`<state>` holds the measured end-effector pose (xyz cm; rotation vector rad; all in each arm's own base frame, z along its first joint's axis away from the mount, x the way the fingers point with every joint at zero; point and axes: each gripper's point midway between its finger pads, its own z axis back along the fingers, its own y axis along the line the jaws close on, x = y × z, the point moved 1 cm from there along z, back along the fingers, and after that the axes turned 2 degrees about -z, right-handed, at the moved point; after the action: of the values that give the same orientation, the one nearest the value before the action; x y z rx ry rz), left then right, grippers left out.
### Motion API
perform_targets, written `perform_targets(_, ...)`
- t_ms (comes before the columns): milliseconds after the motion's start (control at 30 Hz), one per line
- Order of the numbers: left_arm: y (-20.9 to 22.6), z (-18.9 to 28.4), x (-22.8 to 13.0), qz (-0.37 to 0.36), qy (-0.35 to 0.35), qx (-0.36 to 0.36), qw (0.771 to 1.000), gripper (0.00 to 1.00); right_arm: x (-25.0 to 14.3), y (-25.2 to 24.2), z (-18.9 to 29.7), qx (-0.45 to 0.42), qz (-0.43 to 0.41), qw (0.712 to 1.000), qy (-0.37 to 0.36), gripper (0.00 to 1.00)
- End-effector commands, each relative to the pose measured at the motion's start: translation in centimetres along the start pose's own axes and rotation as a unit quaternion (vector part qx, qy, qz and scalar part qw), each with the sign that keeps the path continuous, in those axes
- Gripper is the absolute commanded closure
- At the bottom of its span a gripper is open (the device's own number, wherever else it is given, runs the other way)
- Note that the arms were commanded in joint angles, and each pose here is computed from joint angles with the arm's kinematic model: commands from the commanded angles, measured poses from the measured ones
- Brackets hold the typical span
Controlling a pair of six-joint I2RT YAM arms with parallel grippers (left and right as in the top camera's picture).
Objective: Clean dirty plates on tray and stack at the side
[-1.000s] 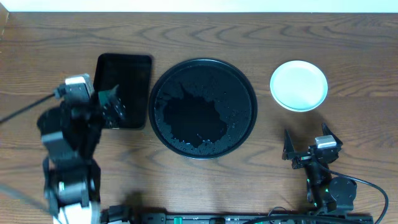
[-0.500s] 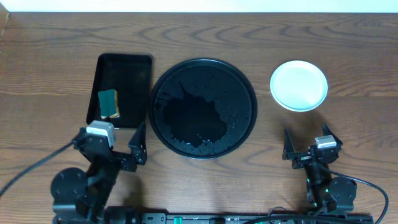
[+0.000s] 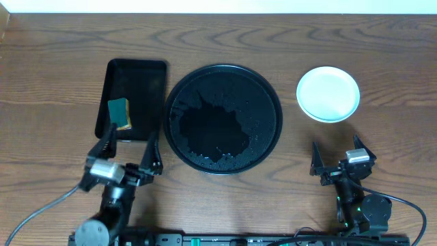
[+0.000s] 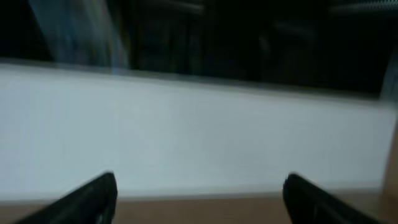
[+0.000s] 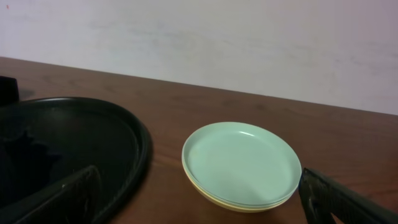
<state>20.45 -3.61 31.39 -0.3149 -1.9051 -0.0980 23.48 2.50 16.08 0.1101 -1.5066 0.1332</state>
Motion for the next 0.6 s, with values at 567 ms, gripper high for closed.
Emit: perform_targets(567,6.1,2.2,-10.8,0.116,0.085,0.17,0.975,0.14,0.0,-0.2,0.0,-0.004,-0.008,1.0,-0.001,0.01)
